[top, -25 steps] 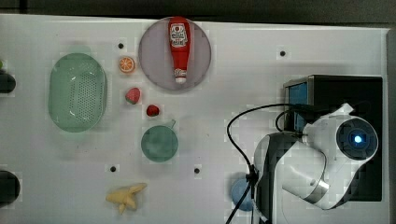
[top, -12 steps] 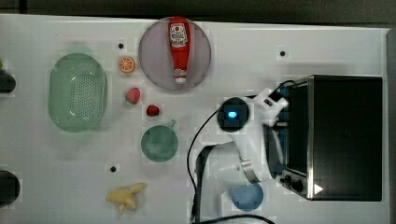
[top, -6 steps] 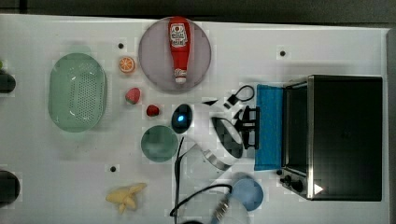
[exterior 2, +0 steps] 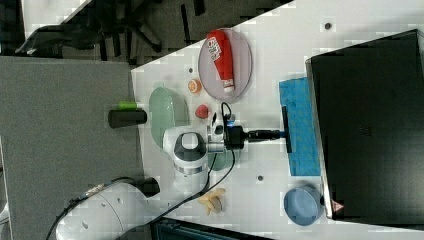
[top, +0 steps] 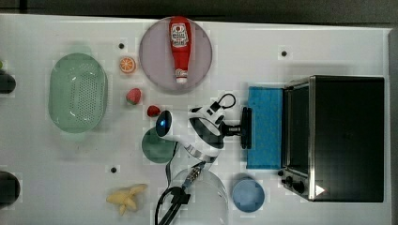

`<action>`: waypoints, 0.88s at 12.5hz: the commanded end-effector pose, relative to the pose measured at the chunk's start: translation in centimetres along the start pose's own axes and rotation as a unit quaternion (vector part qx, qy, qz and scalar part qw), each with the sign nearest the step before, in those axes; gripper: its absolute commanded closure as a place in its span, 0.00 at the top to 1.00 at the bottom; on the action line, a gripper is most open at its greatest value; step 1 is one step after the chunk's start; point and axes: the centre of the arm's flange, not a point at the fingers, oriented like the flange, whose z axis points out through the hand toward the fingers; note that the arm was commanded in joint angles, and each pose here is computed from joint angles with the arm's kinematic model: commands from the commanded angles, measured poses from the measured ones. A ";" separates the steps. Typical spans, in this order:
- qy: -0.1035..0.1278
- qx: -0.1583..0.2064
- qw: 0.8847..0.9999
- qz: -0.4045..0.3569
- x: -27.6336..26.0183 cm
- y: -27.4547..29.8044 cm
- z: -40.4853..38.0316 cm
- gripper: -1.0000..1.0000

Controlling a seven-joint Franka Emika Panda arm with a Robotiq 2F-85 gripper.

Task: Flap open oven.

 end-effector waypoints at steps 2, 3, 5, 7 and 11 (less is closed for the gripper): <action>0.045 0.037 0.995 0.081 1.8 3.1 -3.9 0.18; 0.049 0.056 0.991 0.114 2.3 4.6 -5.5 0.18; 0.038 0.108 0.972 0.205 3.0 7.8 -9.1 0.18; 0.020 0.164 0.943 0.288 3.2 10.7 -12.5 0.18; -0.014 0.233 0.894 0.383 1.9 15.7 -18.1 0.18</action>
